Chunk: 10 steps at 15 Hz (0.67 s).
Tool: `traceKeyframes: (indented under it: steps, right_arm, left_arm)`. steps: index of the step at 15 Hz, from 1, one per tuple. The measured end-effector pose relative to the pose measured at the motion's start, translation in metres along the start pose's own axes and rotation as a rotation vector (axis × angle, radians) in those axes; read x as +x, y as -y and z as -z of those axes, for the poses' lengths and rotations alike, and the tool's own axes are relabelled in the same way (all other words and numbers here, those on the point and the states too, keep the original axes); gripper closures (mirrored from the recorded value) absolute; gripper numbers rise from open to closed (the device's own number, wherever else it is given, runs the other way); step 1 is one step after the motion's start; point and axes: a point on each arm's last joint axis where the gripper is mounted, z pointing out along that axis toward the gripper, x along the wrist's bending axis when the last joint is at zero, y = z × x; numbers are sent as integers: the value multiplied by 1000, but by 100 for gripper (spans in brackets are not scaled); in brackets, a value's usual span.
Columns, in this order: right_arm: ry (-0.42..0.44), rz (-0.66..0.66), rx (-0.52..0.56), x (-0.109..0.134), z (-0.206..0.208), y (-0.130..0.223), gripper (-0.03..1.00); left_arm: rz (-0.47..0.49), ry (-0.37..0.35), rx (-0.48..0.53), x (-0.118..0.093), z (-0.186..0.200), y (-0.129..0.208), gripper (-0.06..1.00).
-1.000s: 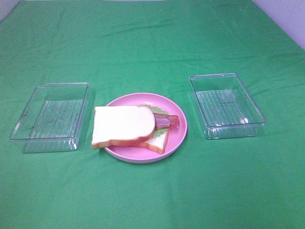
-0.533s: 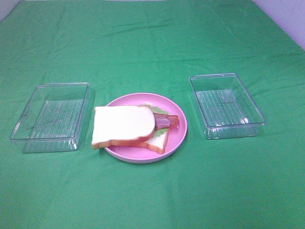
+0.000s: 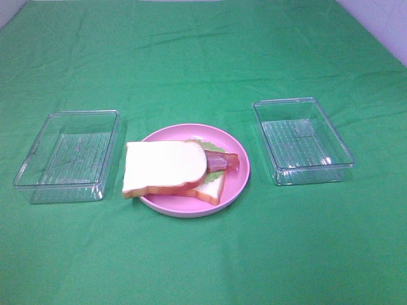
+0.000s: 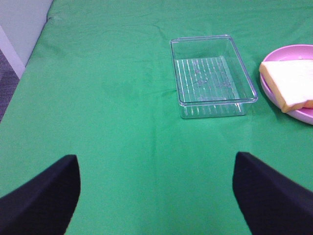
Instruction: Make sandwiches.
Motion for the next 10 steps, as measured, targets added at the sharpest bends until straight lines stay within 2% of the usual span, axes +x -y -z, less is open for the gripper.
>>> traceKeyframes:
  steps: [10]
  right_arm:
    - [0,0,1,0,0,0,25]
  left_arm:
    - [1,-2,0,0,0,0,14]
